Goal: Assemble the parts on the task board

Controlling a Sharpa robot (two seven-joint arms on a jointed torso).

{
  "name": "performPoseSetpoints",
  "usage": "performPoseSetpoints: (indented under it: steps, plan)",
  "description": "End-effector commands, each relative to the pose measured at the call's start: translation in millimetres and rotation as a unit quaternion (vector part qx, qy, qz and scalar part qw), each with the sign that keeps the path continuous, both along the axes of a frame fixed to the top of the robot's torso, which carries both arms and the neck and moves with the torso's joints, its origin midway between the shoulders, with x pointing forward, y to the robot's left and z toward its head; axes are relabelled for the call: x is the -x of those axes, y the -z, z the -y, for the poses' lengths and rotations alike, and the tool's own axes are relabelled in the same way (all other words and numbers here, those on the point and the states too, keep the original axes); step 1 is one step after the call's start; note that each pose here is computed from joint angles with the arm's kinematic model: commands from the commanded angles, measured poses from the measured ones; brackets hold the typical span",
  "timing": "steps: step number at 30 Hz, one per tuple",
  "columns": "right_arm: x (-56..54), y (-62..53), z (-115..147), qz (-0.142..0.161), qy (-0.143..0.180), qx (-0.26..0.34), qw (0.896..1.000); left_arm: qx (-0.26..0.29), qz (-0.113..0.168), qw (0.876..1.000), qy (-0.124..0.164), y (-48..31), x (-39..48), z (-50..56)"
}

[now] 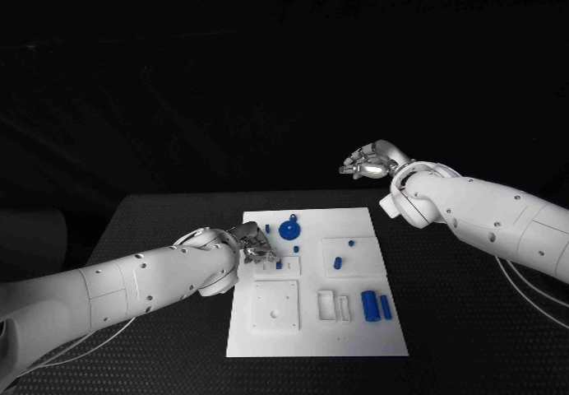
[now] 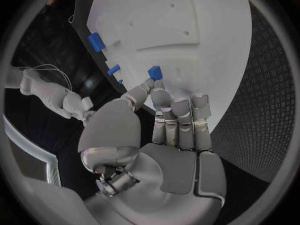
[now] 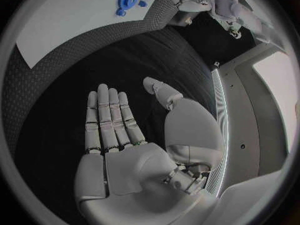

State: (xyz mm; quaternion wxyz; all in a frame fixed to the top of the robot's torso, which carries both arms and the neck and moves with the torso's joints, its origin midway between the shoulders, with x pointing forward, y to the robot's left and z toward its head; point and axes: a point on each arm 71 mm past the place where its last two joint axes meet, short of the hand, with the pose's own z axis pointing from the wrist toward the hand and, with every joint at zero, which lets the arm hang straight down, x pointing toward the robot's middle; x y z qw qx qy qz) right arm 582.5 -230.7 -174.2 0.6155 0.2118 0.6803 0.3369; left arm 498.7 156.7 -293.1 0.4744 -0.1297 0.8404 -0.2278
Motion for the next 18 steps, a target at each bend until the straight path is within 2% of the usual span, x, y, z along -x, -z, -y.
performPoseSetpoints:
  steps: [1,9,15,18]
  plan:
    - [0.4,-0.2,-2,0.001,-0.008,-0.001,1.000,0.014,-0.006,1.000,0.005,-0.3,1.2,3.1]
    - [0.4,-0.1,-2,0.001,-0.008,-0.001,1.000,0.026,-0.011,1.000,0.004,-0.2,1.8,4.4]
    - [0.2,-0.1,-1,0.001,-0.007,-0.001,1.000,0.044,-0.008,0.999,-0.012,-1.8,1.3,-3.0]
    - [0.1,-0.1,0,0.001,-0.006,-0.001,1.000,0.053,-0.017,0.998,-0.020,-1.9,2.2,-7.9]
